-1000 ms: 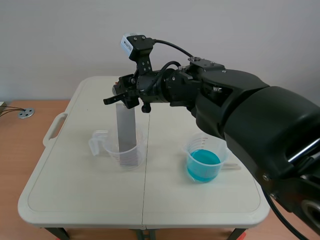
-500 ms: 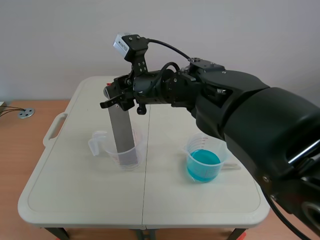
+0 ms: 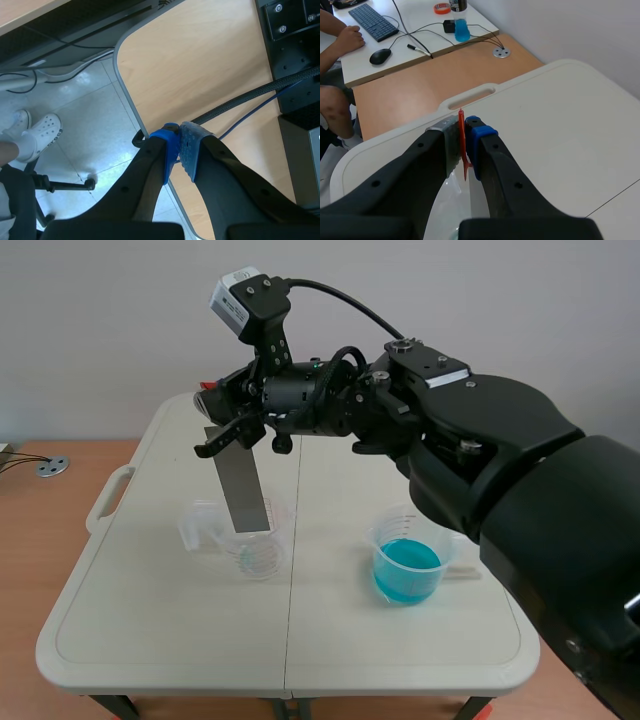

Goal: Hold the metal plate by the orange handle, dip it into the blue solution, take it out and point at it, then put the plate back in the beaker on the left.
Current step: 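Lift the metal plate out of the left beaker, then move the plate over the blue solution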

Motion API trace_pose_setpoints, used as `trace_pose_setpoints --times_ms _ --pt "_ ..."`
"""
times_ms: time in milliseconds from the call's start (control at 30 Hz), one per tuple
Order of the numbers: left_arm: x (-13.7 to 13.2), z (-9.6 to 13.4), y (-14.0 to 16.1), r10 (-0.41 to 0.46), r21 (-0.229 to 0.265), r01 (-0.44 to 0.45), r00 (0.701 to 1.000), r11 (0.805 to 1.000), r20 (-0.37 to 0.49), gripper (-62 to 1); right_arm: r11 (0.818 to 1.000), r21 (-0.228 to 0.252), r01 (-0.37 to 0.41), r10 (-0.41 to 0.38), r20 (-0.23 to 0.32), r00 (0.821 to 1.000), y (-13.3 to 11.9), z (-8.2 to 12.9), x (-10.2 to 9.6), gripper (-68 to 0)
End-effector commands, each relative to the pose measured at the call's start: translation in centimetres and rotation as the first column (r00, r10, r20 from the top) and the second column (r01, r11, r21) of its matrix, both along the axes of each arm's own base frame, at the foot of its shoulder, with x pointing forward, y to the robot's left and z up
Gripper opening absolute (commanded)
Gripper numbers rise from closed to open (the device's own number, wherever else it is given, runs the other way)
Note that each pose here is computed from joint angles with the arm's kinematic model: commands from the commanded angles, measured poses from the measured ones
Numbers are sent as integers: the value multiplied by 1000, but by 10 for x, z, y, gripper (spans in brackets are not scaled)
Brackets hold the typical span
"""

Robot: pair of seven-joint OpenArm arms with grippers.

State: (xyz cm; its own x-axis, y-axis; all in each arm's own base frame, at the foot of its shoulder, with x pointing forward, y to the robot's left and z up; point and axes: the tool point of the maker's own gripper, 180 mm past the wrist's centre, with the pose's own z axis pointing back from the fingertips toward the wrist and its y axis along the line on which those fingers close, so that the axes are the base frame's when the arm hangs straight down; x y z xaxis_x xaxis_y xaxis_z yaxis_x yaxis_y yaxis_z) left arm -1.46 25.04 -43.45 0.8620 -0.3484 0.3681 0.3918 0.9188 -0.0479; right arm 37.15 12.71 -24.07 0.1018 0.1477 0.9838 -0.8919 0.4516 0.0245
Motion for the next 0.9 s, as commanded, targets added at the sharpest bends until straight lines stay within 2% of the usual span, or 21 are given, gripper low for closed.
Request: trace_pose_setpoints --times_ms 0,267,633,867 --pt "-1 2 -7 4 -20 -4 1000 1000 4 -593 1000 31 -2 1 39 999 0 19 6 -664" --pt "-1 2 -6 5 -20 -5 1000 1000 3 -593 1000 22 -8 6 93 996 -6 29 0 -664" --pt "-1 2 -6 4 -19 -4 1000 1000 1 -593 1000 9 -27 25 184 983 -8 43 -29 -664" --pt "-1 2 -6 4 -19 -4 1000 1000 1 -593 1000 15 -18 13 269 963 -12 65 -42 -664"
